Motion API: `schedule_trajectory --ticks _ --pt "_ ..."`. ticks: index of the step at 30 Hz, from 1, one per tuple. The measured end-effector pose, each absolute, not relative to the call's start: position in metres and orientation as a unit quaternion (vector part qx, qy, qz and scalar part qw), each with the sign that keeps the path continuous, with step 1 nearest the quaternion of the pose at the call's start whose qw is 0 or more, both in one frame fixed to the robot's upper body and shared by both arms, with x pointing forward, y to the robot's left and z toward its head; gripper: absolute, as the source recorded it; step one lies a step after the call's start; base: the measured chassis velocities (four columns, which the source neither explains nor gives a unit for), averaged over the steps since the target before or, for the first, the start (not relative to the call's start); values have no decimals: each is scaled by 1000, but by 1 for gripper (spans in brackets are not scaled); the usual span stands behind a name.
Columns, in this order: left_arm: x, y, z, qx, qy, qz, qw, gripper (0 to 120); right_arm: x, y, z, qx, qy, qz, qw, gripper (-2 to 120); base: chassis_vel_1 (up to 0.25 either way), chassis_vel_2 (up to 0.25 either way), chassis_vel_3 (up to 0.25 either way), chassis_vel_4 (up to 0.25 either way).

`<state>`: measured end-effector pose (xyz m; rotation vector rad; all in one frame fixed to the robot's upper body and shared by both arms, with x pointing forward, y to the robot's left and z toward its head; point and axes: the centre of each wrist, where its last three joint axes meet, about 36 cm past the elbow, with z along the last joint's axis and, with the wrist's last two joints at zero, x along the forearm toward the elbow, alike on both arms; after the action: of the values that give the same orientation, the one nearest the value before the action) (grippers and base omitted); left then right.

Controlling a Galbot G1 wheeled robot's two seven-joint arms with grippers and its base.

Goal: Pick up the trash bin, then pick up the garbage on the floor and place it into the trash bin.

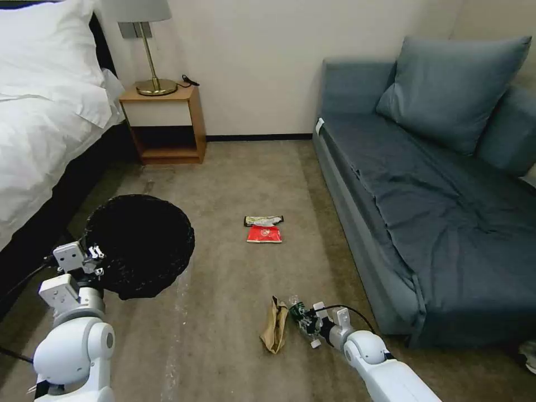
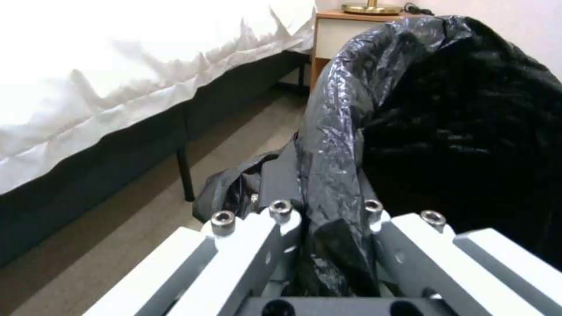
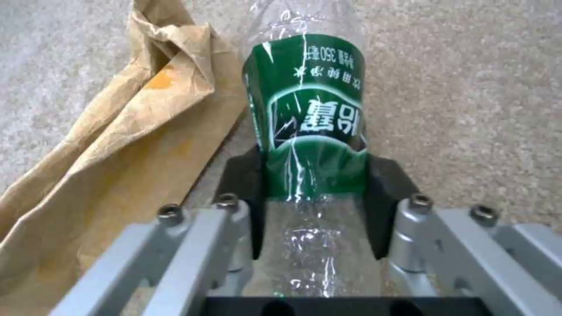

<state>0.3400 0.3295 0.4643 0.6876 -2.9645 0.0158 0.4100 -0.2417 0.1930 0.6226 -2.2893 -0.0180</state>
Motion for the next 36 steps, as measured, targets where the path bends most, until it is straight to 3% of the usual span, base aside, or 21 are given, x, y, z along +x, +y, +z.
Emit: schedule_trajectory --ticks 4,11,19,22,30,36 --pt "341 328 464 223 -973 6 49 4 410 -244 194 243 -899 -2 366 20 0 0 0 0" --pt "343 327 461 222 -974 6 53 4 418 -245 212 247 -909 -1 335 19 0 0 0 0" --pt "347 323 453 216 -974 11 62 4 449 -226 279 246 -943 -9 223 19 0 0 0 0" --pt "350 319 450 212 -975 14 65 4 466 -193 334 257 -957 -14 136 19 0 0 0 0" --pt "354 310 450 209 -975 16 67 4 492 -97 440 319 -947 -28 15 19 0 0 0 0" --pt "355 304 451 206 -976 20 67 4 487 -26 470 387 -921 -35 7 19 0 0 0 0"
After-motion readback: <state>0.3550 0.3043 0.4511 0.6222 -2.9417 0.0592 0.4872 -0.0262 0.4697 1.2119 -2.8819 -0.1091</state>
